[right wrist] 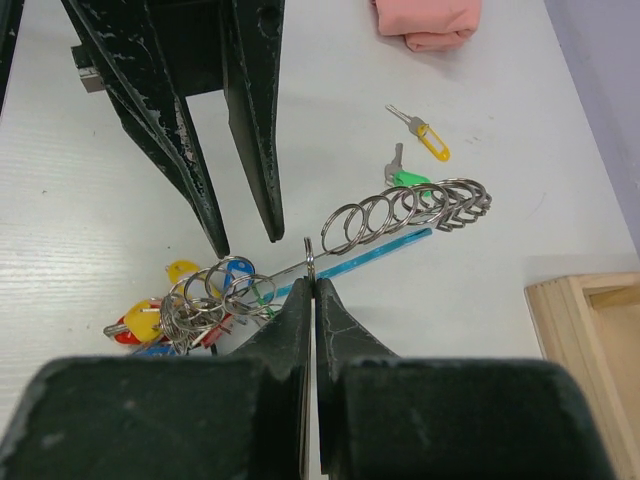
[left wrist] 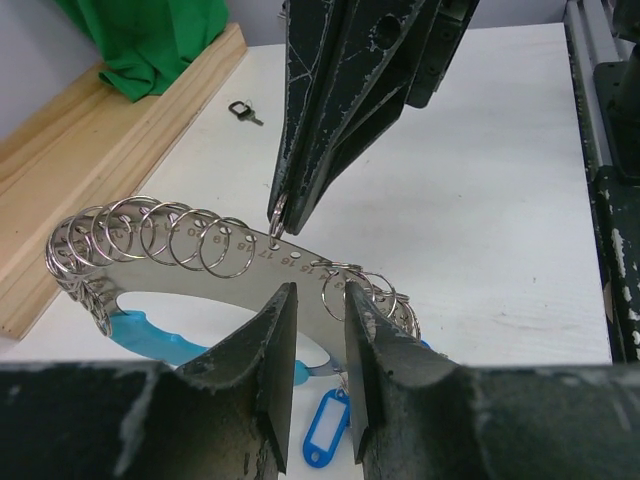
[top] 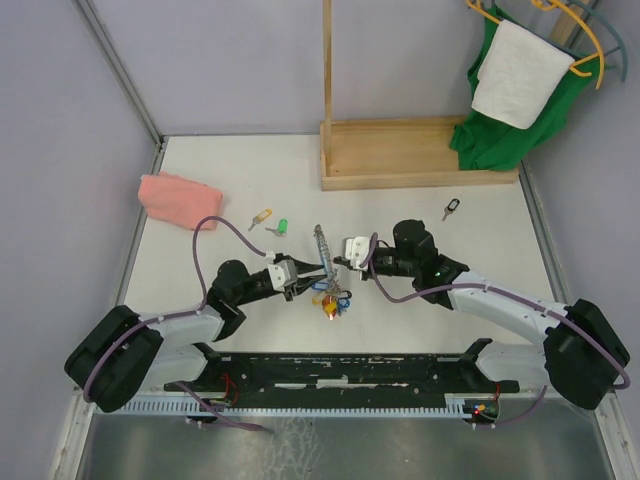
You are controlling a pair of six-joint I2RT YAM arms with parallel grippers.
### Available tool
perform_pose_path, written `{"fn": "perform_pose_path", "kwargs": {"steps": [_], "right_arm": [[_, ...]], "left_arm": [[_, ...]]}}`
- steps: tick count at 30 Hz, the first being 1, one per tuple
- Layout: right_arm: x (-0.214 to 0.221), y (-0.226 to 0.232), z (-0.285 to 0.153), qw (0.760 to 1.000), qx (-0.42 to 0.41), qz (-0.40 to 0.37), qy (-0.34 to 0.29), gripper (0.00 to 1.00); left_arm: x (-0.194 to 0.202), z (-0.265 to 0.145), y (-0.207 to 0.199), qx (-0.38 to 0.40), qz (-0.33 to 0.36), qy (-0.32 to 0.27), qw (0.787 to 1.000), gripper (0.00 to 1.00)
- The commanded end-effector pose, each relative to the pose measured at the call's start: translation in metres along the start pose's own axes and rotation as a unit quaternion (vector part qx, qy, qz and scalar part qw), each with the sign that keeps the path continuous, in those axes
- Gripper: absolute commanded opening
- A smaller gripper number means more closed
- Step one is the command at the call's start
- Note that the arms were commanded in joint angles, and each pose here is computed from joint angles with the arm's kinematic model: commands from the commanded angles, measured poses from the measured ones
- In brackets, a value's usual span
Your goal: Put the keys on the keyring
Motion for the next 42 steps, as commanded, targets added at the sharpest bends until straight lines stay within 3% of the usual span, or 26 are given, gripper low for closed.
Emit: {"fn": "perform_pose_path", "kwargs": {"steps": [1,9,37,40,42], "right_arm": [[-0.023,-0.006,0.001,0.997,0.0,-0.011,-0.079,0.01],[-0.021,-0.004,0.0,0.999,-0.031,-0.004,-0.036,0.01],[-0.019,-0.001,0.012,0.996,-0.058,0.021,-0.069,0.01],[-0.019,-0.001,0.012,0.995,-0.06,0.023,-0.07,0.01],[-0.02,0.0,0.013,0.995,-0.063,0.026,-0.073,0.01]], "left_arm": [[-0.013,0.004,0.011,-0.035,0.012,-0.043,0.998,0.31],[-0.009,0.006,0.011,-0.036,0.007,-0.036,0.999,0.31],[-0.01,0.015,0.009,-0.012,0.006,-0.078,0.997,0.21],[-0.01,0.015,0.008,-0.008,0.005,-0.078,0.997,0.16],[-0.01,0.016,0.007,-0.001,0.005,-0.08,0.997,0.06]]}}
Point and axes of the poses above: each gripper's point midway between its finger pads, its own z axis out along the fingers, its own y axis along the line the jaws close on, x = y × z, the point moved 8 cm from there along -z, back along the fingers, and after that the axes turned 15 degrees about z, right-handed, at the moved point
